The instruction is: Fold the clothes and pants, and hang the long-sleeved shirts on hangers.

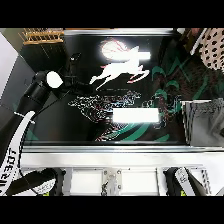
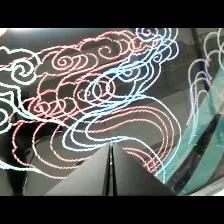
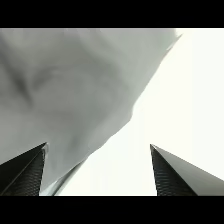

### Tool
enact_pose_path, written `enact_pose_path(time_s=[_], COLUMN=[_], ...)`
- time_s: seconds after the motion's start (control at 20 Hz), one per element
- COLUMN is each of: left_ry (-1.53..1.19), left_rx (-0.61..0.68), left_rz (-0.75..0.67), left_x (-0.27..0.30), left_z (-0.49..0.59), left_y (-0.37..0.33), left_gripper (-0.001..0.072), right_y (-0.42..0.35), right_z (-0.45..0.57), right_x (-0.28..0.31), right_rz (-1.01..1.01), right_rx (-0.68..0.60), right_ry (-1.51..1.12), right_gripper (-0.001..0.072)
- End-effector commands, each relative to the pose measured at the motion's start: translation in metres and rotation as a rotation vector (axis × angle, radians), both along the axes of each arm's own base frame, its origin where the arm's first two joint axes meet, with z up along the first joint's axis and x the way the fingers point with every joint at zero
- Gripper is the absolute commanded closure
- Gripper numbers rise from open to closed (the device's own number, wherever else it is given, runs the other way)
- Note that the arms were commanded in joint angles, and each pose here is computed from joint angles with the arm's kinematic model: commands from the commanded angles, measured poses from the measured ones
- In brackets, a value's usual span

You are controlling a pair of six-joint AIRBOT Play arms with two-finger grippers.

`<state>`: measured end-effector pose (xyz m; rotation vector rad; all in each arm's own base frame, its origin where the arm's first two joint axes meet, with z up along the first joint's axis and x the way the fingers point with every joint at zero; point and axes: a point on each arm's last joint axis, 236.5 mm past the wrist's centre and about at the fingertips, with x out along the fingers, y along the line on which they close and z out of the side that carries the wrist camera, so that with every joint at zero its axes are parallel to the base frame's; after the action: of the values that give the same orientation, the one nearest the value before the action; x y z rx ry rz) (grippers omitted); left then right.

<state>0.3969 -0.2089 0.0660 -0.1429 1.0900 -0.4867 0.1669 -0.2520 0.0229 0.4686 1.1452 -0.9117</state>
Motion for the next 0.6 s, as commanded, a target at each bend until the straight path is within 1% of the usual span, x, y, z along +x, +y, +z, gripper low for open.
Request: enact_pose_path(time_s=[0.0, 0.05, 0.1, 0.2, 0.35, 0.45, 0.55], left_ry=[-0.018, -0.020, -0.012, -0.011, -0.015, -0.009, -0.017], left_rx=[-0.007, -0.011, -0.020, -0.042, -0.055, -0.052, -0.056], left_rz=[0.001, 0.009, 0.027, 0.081, 0.123, 0.123, 0.122], left_x=[0.003, 0.003, 0.003, -0.002, -0.019, -0.032, -0.037], left_z=[0.003, 0.004, 0.004, -0.002, -0.013, -0.016, -0.012], left_y=[-0.003, -0.003, -0.003, 0.002, 0.011, 0.015, 0.017], left_gripper=[0.0703, 0.0704, 0.0703, 0.0703, 0.0704, 0.0704, 0.0703], right_y=[0.000, 0.026, 0.060, 0.137, 0.242, 0.293, 0.326], right_z=[0.076, 0.099, 0.114, 0.124, 0.113, 0.103, 0.091], right_x=[0.049, 0.082, 0.109, 0.147, 0.174, 0.181, 0.184], right_rz=[0.182, 0.299, 0.413, 0.634, 0.920, 1.072, 1.160], right_rx=[-0.193, -0.216, -0.198, -0.099, 0.040, 0.080, 0.116], right_ry=[-0.195, -0.318, -0.415, -0.518, -0.536, -0.519, -0.499], right_gripper=[0.0003, 0.0003, 0.0003, 0.0003, 0.0003, 0.0003, 0.0003])
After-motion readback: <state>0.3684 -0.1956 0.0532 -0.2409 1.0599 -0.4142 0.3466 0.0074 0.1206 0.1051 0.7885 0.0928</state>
